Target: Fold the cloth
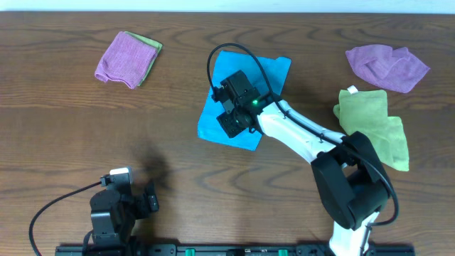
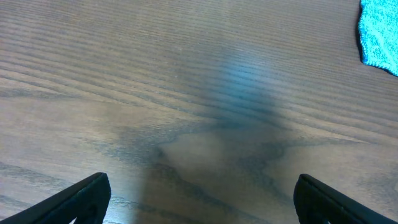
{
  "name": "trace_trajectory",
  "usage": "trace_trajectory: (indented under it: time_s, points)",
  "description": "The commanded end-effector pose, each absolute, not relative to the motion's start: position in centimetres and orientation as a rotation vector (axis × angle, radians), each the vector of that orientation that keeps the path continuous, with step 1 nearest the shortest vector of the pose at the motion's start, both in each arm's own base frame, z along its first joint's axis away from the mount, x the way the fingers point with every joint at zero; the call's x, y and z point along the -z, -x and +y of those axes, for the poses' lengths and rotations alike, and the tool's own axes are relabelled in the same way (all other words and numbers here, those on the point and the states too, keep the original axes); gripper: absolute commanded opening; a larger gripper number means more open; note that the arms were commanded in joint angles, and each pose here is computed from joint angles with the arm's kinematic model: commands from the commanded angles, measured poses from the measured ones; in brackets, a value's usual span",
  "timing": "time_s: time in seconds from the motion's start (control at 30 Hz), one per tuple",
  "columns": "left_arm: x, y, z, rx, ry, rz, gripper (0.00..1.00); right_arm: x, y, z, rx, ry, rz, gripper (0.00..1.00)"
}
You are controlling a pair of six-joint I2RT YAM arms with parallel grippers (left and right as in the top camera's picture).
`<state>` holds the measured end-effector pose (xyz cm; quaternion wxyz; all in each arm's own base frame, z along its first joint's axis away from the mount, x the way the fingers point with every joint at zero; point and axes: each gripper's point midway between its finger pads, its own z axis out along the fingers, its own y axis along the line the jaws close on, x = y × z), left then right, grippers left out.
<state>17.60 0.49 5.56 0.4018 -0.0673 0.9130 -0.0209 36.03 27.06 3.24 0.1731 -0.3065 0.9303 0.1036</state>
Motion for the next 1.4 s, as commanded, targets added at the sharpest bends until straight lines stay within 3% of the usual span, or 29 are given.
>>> trace_trajectory:
  time_s: [0.0, 0.33, 0.57, 0.77, 0.83, 0.87, 1.1, 1.23, 1.33, 1.37]
  points:
    - [-4.5, -17.2, 0.5, 0.037, 0.149, 2.34, 0.95, -2.5, -36.1, 27.1, -0.307, 0.853, 2.66, 0.49]
    - [-4.5, -17.2, 0.5, 0.037, 0.149, 2.341, 0.95, -0.5, -36.2, 27.1, -0.297, 0.859, 2.688, 0.42]
    - [-4.5, -17.2, 0.5, 0.037, 0.149, 2.341, 0.95, -0.6, -36.7, 27.4, -0.3, 0.852, 2.662, 0.2]
    - [-4.5, -17.2, 0.5, 0.037, 0.149, 2.341, 0.95, -0.7, -36.9, 27.5, -0.303, 0.851, 2.655, 0.21]
    - [-4.5, -17.2, 0.5, 0.037, 0.149, 2.341, 0.95, -0.6, -36.7, 27.4, -0.3, 0.853, 2.663, 0.39]
    - [-4.5, -17.2, 0.5, 0.037, 0.149, 2.341, 0.95, -0.6, -36.6, 27.4, -0.298, 0.854, 2.667, 0.4]
    - [-4.5, -17.2, 0.5, 0.037, 0.149, 2.341, 0.95, -0.5, -36.4, 27.2, -0.295, 0.856, 2.676, 0.34]
    - [-4.5, -17.2, 0.5, 0.037, 0.149, 2.341, 0.95, -0.1, -36.2, 27.1, -0.289, 0.865, 2.688, 0.24]
    - [-4.5, -17.2, 0.5, 0.037, 0.149, 2.341, 0.95, -0.1, -36.4, 27.0, -0.276, 0.863, 2.686, 0.12]
    - [-4.5, -17.2, 0.5, 0.037, 0.149, 2.341, 0.95, -0.1, -36.6, 26.9, -0.26, 0.857, 2.683, 0.03]
